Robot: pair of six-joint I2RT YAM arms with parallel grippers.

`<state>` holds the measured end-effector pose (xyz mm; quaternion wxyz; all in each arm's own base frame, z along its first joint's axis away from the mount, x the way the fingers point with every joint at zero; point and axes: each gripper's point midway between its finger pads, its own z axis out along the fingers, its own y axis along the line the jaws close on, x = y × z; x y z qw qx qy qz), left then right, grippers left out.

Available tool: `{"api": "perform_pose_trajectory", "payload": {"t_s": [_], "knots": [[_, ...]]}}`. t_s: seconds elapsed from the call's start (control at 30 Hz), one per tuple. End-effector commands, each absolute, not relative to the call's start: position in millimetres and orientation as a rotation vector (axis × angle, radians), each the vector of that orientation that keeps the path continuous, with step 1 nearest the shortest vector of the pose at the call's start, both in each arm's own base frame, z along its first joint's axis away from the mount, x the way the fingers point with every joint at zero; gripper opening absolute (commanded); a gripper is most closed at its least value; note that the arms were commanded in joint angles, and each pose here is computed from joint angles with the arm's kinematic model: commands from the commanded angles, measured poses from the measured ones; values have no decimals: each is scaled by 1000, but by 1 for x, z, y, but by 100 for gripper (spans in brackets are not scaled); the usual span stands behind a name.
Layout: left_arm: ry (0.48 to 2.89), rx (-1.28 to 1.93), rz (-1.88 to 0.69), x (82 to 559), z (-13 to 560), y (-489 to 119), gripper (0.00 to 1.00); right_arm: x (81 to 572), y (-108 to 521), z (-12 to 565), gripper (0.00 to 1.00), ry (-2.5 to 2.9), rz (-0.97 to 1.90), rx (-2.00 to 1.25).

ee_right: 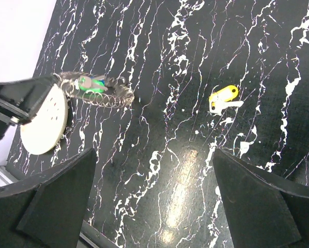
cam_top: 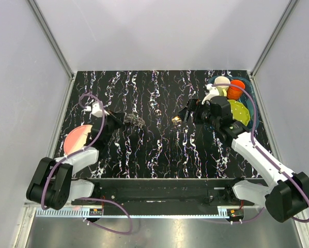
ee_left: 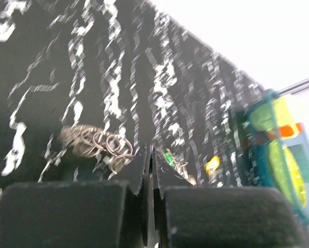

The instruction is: Remove the keys from the keyring

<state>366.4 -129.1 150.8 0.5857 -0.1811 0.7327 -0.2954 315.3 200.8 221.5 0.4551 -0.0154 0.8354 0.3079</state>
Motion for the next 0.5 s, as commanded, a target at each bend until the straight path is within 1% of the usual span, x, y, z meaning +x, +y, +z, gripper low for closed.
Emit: {"api": "perform_pose_trajectory", "payload": {"t_s": [0.0,0.2,0.3,0.37,0.4,0.43,0.47], "knots": [[1991,-557,-484,327,71,-101,0,310,204,236,100,2029,790,-60],[2009,-562,-427,327,68,-94,0,312,206,233,100,2045,797,-58],[2030,-530,-417,333,65,-97,2,309,209,233,100,2051,816,-67],[2035,-492,-431,342,72,-104,10,307,209,234,100,2054,819,-74],[2055,-482,-429,343,70,-106,16,304,209,231,100,2068,820,-82],[2062,-461,-444,343,73,-109,27,303,209,234,100,2065,824,-95],[2064,-442,-453,346,81,-112,31,301,209,236,100,2061,823,-112]]}}
